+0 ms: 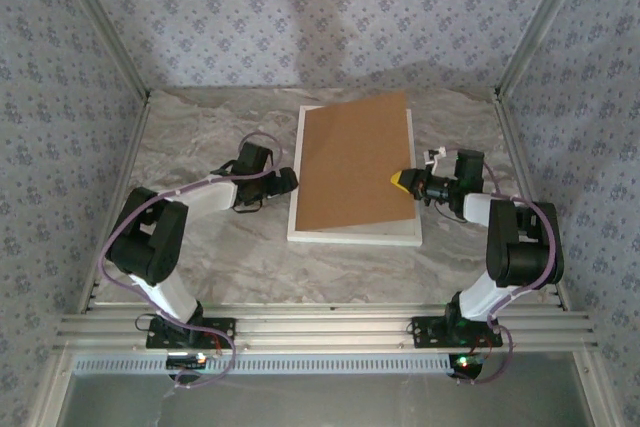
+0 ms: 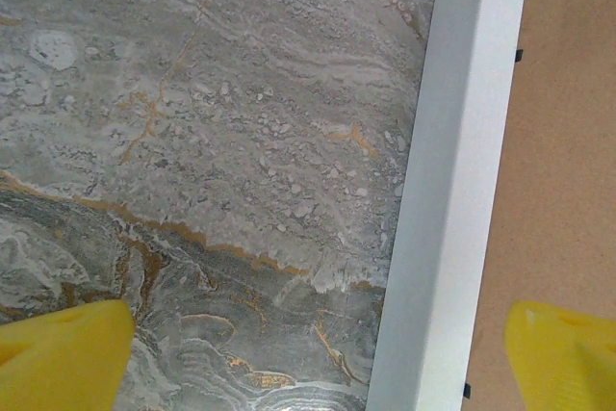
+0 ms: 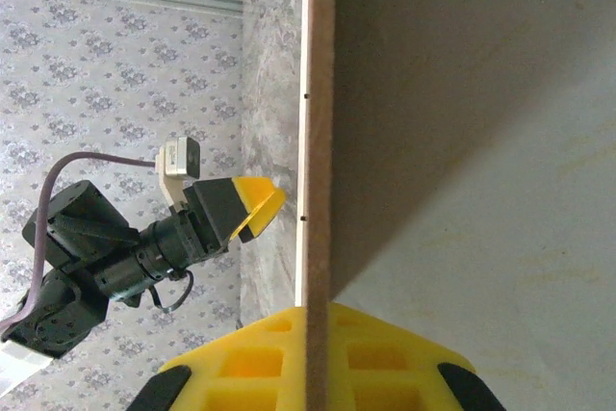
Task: Put the photo into the frame
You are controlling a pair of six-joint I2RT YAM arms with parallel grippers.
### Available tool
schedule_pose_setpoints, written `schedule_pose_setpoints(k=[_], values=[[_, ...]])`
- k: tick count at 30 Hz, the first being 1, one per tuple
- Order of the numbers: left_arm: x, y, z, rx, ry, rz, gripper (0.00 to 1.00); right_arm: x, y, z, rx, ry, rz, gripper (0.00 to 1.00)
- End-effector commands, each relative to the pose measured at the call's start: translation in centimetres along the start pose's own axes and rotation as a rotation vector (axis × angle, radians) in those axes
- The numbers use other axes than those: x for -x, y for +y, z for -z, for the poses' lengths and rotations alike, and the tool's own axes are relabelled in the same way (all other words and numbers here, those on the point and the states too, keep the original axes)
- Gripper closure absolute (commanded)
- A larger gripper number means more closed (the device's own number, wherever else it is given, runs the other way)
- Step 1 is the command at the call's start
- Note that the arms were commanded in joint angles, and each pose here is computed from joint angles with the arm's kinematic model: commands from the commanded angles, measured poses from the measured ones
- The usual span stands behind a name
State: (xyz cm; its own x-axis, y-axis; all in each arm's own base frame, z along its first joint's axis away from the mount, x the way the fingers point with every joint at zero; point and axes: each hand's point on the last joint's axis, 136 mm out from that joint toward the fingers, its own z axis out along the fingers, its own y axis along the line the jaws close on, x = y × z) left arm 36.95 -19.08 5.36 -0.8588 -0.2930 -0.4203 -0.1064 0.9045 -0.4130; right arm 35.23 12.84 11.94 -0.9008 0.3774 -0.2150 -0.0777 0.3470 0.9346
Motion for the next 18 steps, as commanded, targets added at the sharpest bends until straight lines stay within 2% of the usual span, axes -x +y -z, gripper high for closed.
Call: schedule_pose_setpoints(k=[1, 5, 12, 18], values=[[-0.2, -0.5, -0.3, -0.018, 0.007, 0.009, 0.02, -0.1, 0.8, -0.5, 0.025, 0.004, 0.068, 1.00], [-0.2, -0.9, -0.5, -0.037, 0.010, 0.010, 0.02, -0.4, 0.3, -0.9, 0.009, 0.011, 0.052, 1.00], [-0.4, -2.0, -0.9, -0.085, 0.024, -0.007, 0.12, -0.2, -0.9, -1.0, -0.043, 0.003, 0.020, 1.00], [-1.2, -3.2, -1.4, -0.083, 0.066, -0.079, 0.11, 0.0, -2.3, -0.7, -0.127, -0.006, 0.010, 0.94]])
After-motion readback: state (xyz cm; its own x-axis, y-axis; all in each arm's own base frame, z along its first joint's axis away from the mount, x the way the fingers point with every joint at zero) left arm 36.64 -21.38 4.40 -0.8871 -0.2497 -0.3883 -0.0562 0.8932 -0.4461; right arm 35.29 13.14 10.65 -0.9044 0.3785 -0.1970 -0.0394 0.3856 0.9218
